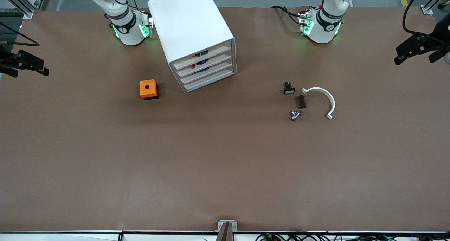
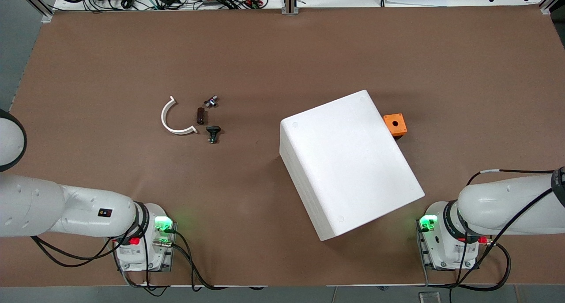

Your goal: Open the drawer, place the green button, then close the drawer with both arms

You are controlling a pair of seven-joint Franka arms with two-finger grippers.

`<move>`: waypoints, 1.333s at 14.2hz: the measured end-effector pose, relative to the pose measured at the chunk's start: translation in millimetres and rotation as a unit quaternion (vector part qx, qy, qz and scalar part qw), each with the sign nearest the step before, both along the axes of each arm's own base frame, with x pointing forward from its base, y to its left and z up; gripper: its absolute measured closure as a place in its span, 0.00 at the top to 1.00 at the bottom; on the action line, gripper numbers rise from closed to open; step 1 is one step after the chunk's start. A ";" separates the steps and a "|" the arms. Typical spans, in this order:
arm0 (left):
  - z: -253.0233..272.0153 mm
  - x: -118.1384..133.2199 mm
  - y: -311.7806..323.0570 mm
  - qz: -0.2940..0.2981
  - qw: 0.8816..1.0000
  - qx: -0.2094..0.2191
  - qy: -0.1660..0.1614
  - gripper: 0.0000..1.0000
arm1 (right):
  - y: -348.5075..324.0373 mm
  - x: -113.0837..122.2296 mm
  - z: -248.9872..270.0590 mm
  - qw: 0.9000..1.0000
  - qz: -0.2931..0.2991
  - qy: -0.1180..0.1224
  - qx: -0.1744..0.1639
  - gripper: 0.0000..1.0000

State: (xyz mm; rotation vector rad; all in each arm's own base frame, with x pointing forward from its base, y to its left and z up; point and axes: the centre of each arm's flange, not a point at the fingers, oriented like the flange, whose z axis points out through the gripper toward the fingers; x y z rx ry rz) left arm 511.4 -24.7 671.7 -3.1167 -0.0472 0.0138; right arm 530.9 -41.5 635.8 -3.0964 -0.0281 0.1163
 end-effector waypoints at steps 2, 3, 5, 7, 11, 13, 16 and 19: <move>-3.7 -2.2 -1.4 -0.006 1.000 0.000 0.005 1.00 | 6.6 -9.0 3.6 1.000 0.005 -0.011 0.000 1.00; -4.3 -3.7 -1.8 -0.007 1.000 0.000 0.006 1.00 | 11.9 -12.4 6.4 1.000 0.009 -0.015 0.000 1.00; -2.8 -6.6 -2.2 -0.008 1.000 0.000 0.005 1.00 | 21.4 -16.7 11.1 1.000 0.019 -0.021 -0.006 1.00; -2.0 -8.5 -2.8 -0.009 1.000 -0.001 0.005 1.00 | 23.9 -17.5 13.1 0.999 0.023 -0.024 -0.015 1.00; -10.0 -12.6 -9.9 -0.018 1.000 0.000 0.011 1.00 | 20.8 -17.3 10.8 0.999 0.021 -0.030 -0.019 1.00; -15.4 -17.1 -23.7 -0.031 0.999 0.001 0.010 1.00 | 18.6 -21.8 8.0 0.999 0.018 -0.039 -0.021 1.00; -17.0 -21.0 -30.1 -0.038 0.999 0.002 0.010 1.00 | 17.0 -28.7 11.3 0.998 0.016 -0.048 -0.022 1.00; -16.6 -20.4 -30.3 -0.038 0.999 0.002 0.007 1.00 | 17.6 -29.7 13.5 0.998 0.017 -0.051 -0.022 1.00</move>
